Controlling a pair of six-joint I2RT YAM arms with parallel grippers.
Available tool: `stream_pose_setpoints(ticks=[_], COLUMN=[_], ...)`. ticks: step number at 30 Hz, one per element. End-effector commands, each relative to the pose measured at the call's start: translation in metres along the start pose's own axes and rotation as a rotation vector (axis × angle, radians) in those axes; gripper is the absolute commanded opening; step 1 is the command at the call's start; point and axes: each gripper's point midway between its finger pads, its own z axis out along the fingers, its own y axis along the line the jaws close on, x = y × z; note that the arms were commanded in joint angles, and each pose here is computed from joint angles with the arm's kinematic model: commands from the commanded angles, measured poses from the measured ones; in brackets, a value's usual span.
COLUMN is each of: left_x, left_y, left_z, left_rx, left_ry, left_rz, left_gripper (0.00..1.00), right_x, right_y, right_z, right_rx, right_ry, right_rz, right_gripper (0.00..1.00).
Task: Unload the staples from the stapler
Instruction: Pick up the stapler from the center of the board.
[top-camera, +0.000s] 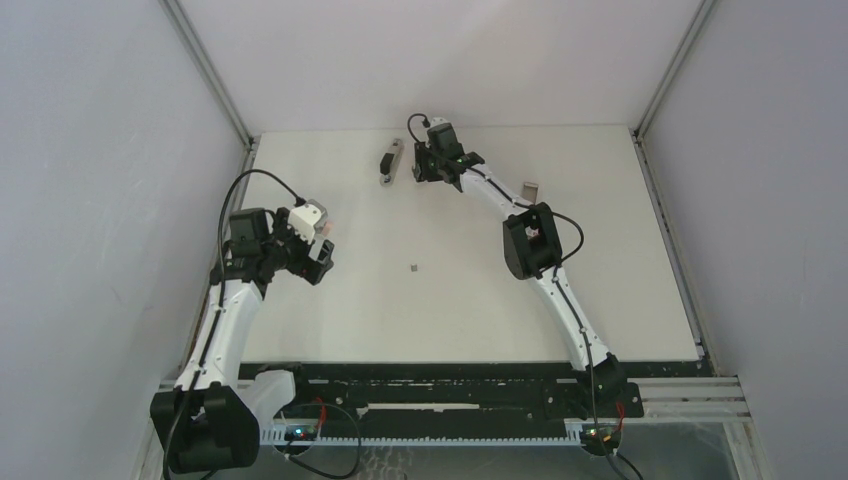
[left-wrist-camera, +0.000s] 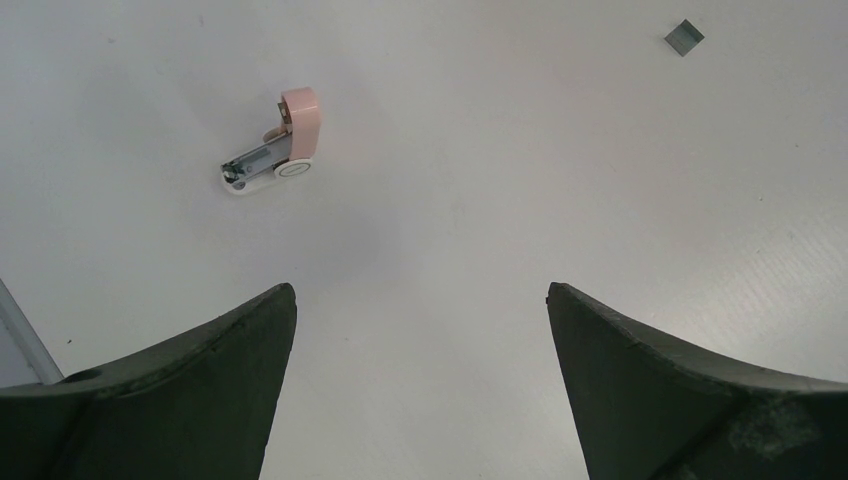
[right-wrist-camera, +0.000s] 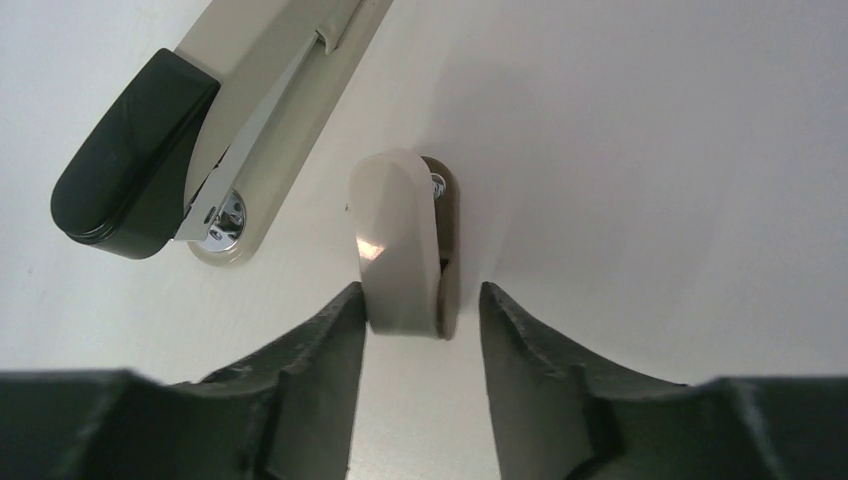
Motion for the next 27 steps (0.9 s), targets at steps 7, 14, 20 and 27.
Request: stream_pose_setpoints(ticks=[7, 14, 20, 27], left_x=[-0.011, -0.011, -0.015, -0.03], left_y=[0.003, 0.002, 0.0, 0.0], left_z=[-0.001, -0.001, -0.003, -0.009], left_rx=[0.001, 0.003, 0.01, 0.013], left_ry=[-0.035, -0.038, -0.058, -0.102], left_rz=[-0.004, -0.001, 0.004, 0.031], left_gripper=[1.0, 1.0, 1.0, 1.0], right_x=[-0.061, -0.073, -0.086, -0.069], right_y=[0.026, 0.039, 0.057, 0.065], right_z=[-0.037, -0.049, -0.077, -0.109], right_rx=[-0.022, -0.016, -0.053, -0.116], right_ry=[-0.134, -0.169, -0.172, -0.093], right_rz=[-0.063, -0.145, -0.19, -0.253], right_gripper=[0.28, 0.27, 0.27, 0.26])
